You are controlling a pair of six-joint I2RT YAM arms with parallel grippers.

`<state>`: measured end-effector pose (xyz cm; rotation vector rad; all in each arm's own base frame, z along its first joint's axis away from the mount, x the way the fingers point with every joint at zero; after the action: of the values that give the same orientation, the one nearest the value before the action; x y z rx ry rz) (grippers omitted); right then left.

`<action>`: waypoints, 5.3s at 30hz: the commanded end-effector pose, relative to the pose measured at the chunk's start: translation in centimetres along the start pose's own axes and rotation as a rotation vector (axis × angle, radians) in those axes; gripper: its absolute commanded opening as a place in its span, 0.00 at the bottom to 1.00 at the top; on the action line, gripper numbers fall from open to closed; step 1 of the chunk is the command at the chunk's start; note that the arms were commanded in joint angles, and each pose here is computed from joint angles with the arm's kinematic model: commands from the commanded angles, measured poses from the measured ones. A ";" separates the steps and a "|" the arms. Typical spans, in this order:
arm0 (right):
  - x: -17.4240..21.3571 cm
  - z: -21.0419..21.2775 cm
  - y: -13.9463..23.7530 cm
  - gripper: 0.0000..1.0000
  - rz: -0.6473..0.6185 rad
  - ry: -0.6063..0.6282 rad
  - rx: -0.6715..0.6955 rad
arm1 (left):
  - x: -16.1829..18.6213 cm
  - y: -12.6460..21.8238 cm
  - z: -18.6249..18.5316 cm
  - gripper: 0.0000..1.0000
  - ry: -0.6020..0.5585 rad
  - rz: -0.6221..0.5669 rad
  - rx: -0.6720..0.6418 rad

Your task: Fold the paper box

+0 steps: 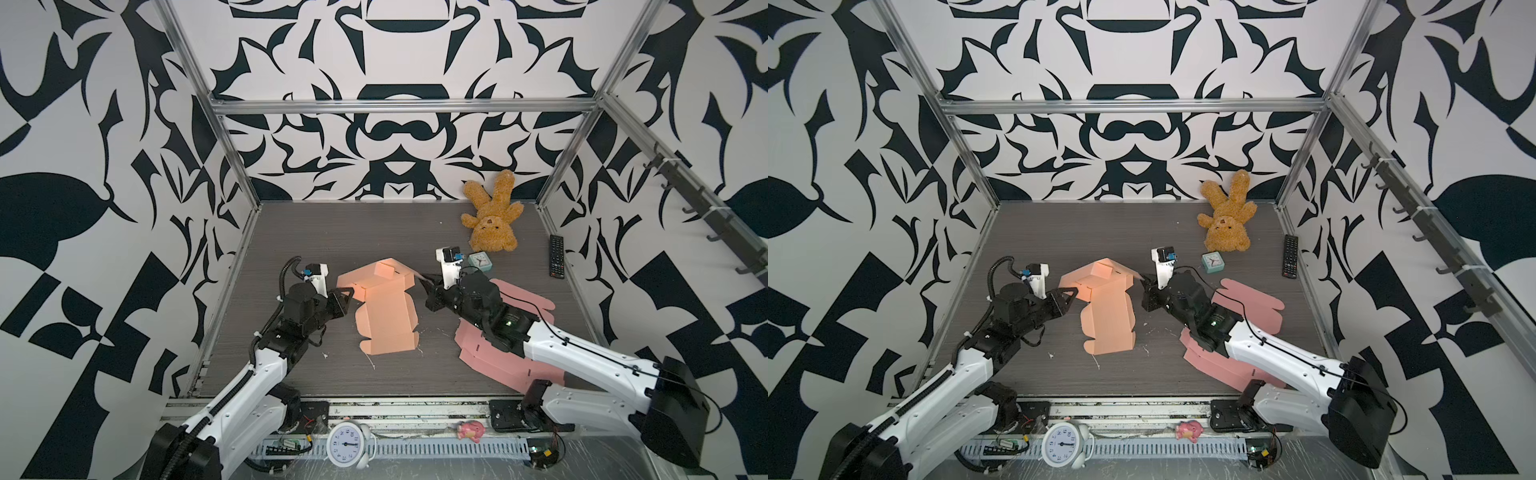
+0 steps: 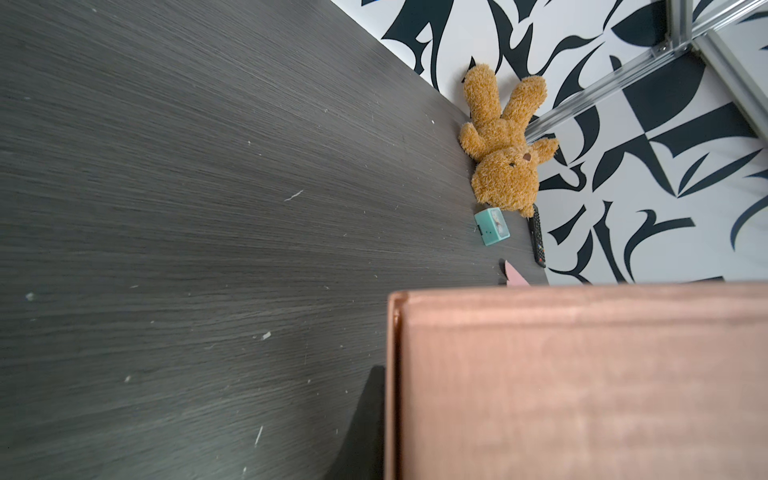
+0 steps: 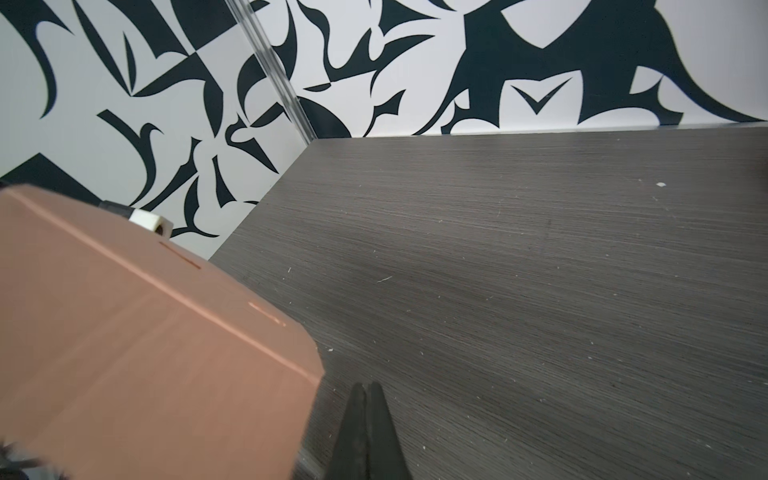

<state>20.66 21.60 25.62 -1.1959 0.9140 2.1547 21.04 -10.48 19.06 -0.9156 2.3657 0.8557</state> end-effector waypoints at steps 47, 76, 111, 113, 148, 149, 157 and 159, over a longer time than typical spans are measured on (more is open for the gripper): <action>-2.4 3.4 0.8 0.00 -0.353 -0.163 -0.561 | -2.0 -0.6 -1.7 0.15 0.034 0.095 0.230; -2.5 1.3 4.9 0.50 0.011 0.069 -0.279 | -3.0 0.1 0.8 0.14 0.058 0.107 0.155; -5.7 3.0 -1.0 0.43 0.250 0.200 -0.498 | -0.9 -1.2 2.8 0.17 0.019 0.282 0.122; -5.6 3.2 -1.1 0.41 0.251 0.212 -0.488 | -0.8 -1.2 2.9 0.17 0.025 0.283 0.122; -2.6 9.7 -5.7 0.37 0.289 0.545 0.035 | -0.5 -2.1 4.2 0.17 0.089 0.250 0.064; -2.7 9.7 -5.8 0.38 0.280 0.550 0.056 | -0.5 -2.1 4.2 0.17 0.091 0.251 0.061; -2.4 10.3 -6.4 0.44 0.236 0.603 0.217 | -0.7 -2.3 4.3 0.17 0.106 0.241 0.054; -2.3 10.4 -6.6 0.44 0.231 0.627 0.256 | -0.8 -2.4 4.2 0.17 0.113 0.236 0.055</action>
<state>20.51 33.46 27.68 -1.7632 1.5864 1.9001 23.84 -8.52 15.72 -0.6720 2.6123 0.8555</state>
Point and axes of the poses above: each gripper's point midway between its finger pads, its own y axis back along the fingers, its own z axis along the line the jaws close on, x = y × z, the point moved 9 cm from there along y, back along the fingers
